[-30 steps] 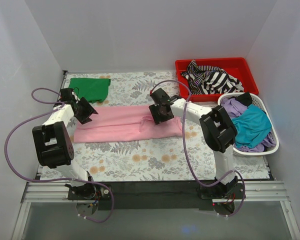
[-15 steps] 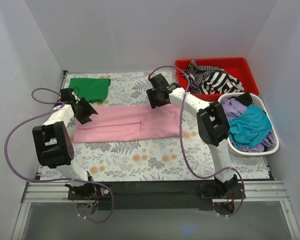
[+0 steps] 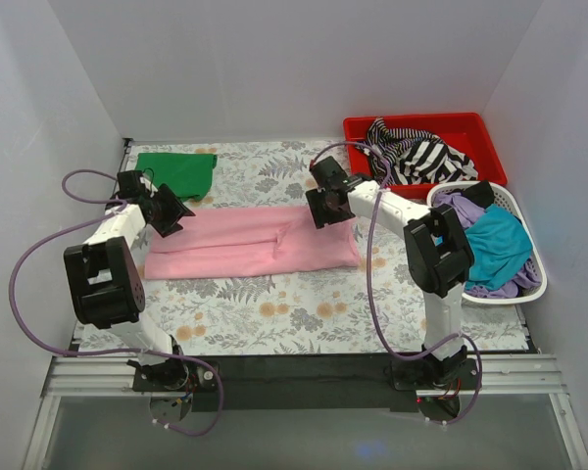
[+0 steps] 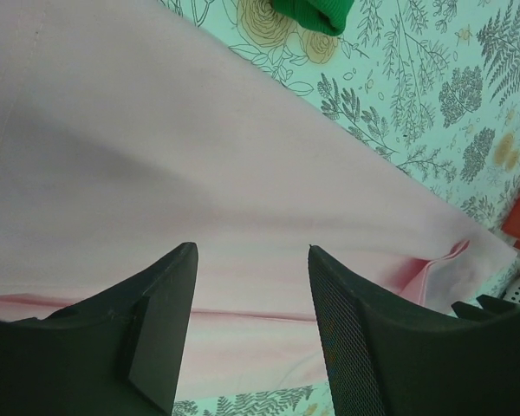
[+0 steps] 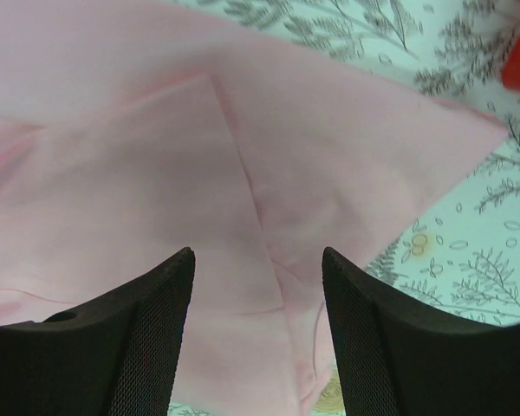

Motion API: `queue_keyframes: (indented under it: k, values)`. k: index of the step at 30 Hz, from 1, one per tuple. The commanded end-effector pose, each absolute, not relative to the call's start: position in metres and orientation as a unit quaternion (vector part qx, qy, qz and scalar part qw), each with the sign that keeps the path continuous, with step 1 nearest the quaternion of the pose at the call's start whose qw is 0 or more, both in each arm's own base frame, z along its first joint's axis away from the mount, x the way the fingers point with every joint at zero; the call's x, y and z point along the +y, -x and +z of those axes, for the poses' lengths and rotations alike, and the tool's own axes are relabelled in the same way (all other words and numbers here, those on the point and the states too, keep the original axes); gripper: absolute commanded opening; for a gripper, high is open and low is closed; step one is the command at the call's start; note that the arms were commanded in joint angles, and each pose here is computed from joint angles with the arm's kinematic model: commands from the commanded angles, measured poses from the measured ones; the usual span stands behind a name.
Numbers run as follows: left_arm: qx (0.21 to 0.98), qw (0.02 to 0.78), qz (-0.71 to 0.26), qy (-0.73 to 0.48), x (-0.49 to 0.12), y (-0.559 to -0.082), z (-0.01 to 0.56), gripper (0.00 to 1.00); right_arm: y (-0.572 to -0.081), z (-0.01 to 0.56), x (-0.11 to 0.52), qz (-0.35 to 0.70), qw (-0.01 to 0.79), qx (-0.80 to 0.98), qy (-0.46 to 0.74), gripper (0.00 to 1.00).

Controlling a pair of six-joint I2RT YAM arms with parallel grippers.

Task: Fold and stack the t-shirts
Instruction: Fold the tshirt

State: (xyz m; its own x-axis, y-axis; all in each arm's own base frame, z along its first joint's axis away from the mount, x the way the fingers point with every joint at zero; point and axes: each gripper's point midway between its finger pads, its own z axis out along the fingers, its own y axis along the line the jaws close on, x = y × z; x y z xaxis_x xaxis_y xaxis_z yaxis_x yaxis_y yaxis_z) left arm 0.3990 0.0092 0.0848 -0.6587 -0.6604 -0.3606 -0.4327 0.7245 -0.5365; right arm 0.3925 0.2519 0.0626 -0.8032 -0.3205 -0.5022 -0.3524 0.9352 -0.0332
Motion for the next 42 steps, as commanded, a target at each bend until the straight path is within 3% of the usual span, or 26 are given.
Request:
queue_keyframes:
  k: [1, 8, 16, 24, 31, 35, 38, 42]
  values:
    - [0.883, 0.296, -0.203, 0.303, 0.015, -0.414, 0.091, 0.53, -0.388, 0.055, 0.236, 0.031, 0.250, 0.955, 0.154, 0.67]
    - [0.901, 0.235, -0.127, 0.343, 0.034, -0.388, 0.046, 0.50, -0.386, 0.025, 0.241, 0.059, 0.207, 0.965, 0.149, 0.66]
    - [0.923, 0.138, -0.052, 0.354, 0.044, -0.339, 0.017, 0.48, -0.423, 0.019, 0.279, 0.107, 0.192, 0.964, 0.150, 0.64]
    - [0.925, 0.099, -0.131, 0.343, 0.005, -0.300, 0.039, 0.46, -0.477, 0.029, 0.326, 0.189, 0.206, 0.946, 0.163, 0.70]
    - [0.919, 0.066, -0.187, 0.341, -0.025, -0.257, 0.057, 0.45, -0.503, 0.001, 0.326, 0.241, 0.194, 0.940, 0.146, 0.71]
    - [0.906, 0.032, -0.239, 0.349, -0.051, -0.225, 0.063, 0.45, -0.520, 0.012, 0.330, 0.294, 0.218, 0.919, 0.149, 0.73]
    - [0.910, 0.062, -0.226, 0.343, -0.049, -0.212, 0.072, 0.45, -0.537, 0.034, 0.322, 0.295, 0.255, 0.909, 0.149, 0.73]
    - [0.902, 0.188, -0.222, 0.320, -0.032, -0.255, 0.116, 0.48, -0.553, 0.098, 0.309, 0.262, 0.344, 0.886, 0.166, 0.74]
